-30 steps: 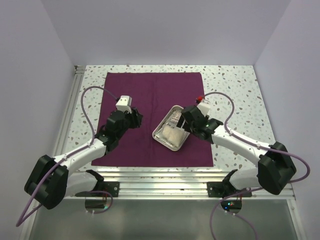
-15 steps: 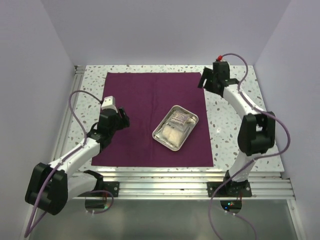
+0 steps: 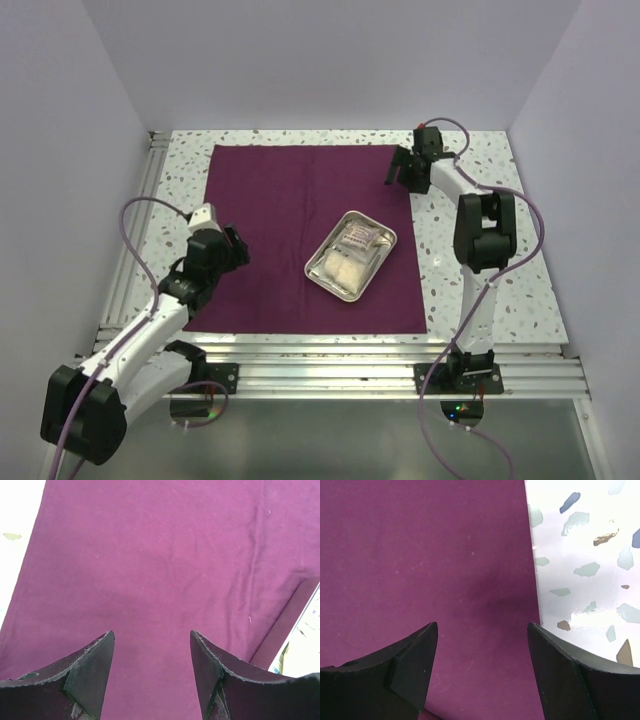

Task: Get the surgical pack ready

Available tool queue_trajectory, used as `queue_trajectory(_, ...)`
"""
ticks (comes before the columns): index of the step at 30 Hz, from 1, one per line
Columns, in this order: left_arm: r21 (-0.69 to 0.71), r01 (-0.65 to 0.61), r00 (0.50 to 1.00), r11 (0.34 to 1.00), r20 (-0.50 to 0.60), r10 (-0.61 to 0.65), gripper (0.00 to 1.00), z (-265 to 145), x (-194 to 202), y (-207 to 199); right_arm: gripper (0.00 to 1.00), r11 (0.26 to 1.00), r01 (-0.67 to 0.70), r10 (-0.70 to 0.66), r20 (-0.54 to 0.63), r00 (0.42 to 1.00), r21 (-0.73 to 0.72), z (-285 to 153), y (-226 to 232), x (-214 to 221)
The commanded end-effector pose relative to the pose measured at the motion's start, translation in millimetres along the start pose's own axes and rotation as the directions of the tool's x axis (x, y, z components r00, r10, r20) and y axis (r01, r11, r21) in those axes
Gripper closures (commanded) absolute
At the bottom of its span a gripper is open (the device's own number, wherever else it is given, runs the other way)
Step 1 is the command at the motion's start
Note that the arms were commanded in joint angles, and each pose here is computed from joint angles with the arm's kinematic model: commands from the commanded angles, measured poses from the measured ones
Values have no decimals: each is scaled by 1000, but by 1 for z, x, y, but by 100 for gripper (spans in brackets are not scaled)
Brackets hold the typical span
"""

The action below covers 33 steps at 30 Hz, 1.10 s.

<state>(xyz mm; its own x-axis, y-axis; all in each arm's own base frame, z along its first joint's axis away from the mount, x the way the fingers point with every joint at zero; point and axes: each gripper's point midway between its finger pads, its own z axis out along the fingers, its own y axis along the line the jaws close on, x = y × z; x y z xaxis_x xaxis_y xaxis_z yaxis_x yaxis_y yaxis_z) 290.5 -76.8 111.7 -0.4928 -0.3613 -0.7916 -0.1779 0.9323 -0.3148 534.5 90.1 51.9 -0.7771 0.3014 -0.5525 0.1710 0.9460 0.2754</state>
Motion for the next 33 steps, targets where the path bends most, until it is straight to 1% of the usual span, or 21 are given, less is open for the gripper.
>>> queue_trajectory(1, -34, 29, 999, 999, 21, -28, 34, -5, -1, 10, 25, 1000, 0, 0, 25, 1000, -9, 0, 3, -13)
queue_trajectory(4, -28, 29, 999, 999, 39, -28, 34, -9, -6, 10, 26, 999, -2, 0, 32, 999, 34, 5, -6, -12)
queue_trajectory(8, -8, 40, 997, 999, 66, -39, 34, -13, -12, 7, 27, 996, 10, -11, 10, 1000, 84, 15, -17, -3)
queue_trajectory(12, 7, 43, 996, 999, 77, -44, 34, -16, -15, 5, 28, 995, 19, -18, -14, 1000, 98, 25, -20, 7)
queue_trajectory(19, -6, 36, 995, 999, 93, -35, 34, -18, -21, 7, 47, 992, 74, -71, -31, 997, 105, 30, -6, 16)
queue_trajectory(20, -7, 35, 995, 999, 94, -34, 34, -18, -21, 7, 53, 992, 74, -71, -30, 997, 103, 30, -5, 16)
queue_trajectory(21, -7, 38, 994, 999, 99, -37, 34, -19, -22, 7, 57, 991, 72, -69, -30, 997, 109, 30, -7, 15)
queue_trajectory(25, -8, 35, 994, 999, 101, -34, 34, -20, -22, 8, 78, 986, 65, -66, 1, 998, 156, 24, -15, 8)
queue_trajectory(26, -9, 36, 994, 999, 100, -35, 34, -20, -22, 8, 86, 985, 60, -62, 7, 998, 163, 23, -17, 6)
queue_trajectory(27, -10, 34, 995, 999, 99, -33, 34, -20, -21, 8, 98, 983, 42, -46, 18, 999, 178, 23, -20, 3)
queue_trajectory(30, -5, 31, 996, 999, 87, -31, 34, -18, -18, 7, 100, 969, -25, 15, 43, 999, 245, 18, -44, -2)
queue_trajectory(32, -3, 30, 996, 1000, 81, -29, 34, -17, -15, 8, 100, 953, -152, 129, 102, 986, 263, 6, -67, -14)
queue_trajectory(33, 3, 28, 997, 1000, 77, -28, 34, -16, -14, 6, 100, 935, -207, 184, 107, 977, 289, 6, -86, 0)
